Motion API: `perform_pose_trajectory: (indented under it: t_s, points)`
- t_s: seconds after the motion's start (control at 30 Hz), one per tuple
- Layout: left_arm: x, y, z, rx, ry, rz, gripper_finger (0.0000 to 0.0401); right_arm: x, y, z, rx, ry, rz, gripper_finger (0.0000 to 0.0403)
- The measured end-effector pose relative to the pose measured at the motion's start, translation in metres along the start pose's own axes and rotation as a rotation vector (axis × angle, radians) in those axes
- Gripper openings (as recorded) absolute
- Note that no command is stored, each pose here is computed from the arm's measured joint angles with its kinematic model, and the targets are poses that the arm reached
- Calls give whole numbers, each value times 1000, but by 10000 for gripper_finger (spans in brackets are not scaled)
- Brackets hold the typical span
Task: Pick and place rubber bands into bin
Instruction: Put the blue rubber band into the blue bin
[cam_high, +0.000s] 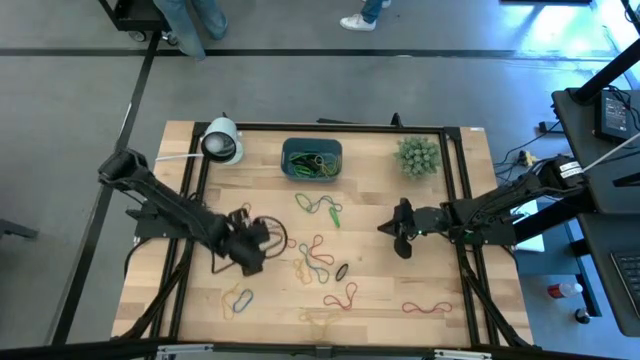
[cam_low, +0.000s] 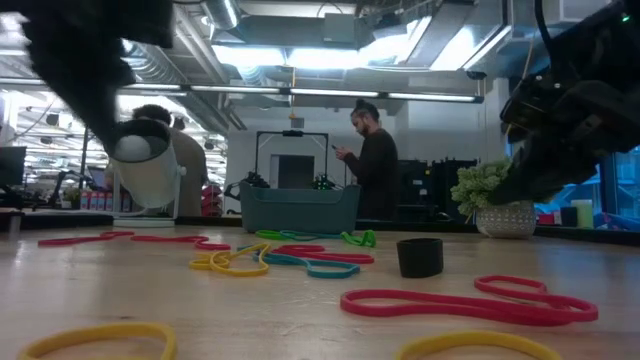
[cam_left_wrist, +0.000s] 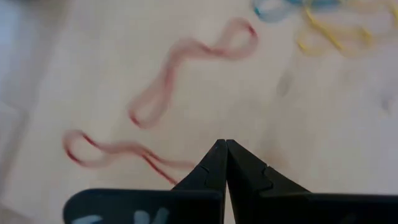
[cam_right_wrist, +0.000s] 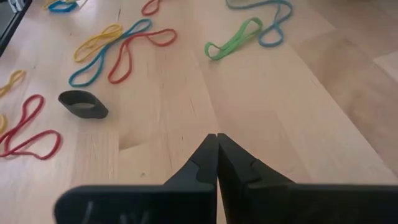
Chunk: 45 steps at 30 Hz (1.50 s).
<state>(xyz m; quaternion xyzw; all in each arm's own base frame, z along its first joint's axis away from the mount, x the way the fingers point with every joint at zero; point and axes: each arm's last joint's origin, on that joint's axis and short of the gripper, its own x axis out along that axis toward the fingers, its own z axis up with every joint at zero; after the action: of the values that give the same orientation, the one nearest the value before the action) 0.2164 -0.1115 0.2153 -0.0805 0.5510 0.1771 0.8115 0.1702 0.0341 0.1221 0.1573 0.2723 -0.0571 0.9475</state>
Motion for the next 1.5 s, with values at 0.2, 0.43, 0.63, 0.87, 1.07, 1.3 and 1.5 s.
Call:
perform_pose_trajectory:
  t_s: [0.2,0.43,0.63,0.87,1.07,1.3,1.5]
  points:
    - [1,-41,-17,3,166,-77,3,0,-1,-1,-7,10,-5,5]
    - [12,-68,-33,-38,256,-163,4,0,-1,-1,-22,10,-6,7]
    - [22,-88,-39,80,240,-258,4,0,-1,-1,-22,11,-5,8]
    - [37,-97,-52,260,272,-231,4,0,-1,-1,-24,12,-5,11]
    - [47,-99,-55,355,281,-214,4,0,-1,-1,-24,12,-4,11]
    - [45,-100,-53,360,280,-215,4,0,-1,-1,-24,12,-4,12]
    - [36,-106,-43,358,259,-247,4,0,-1,-1,-25,13,-4,12]
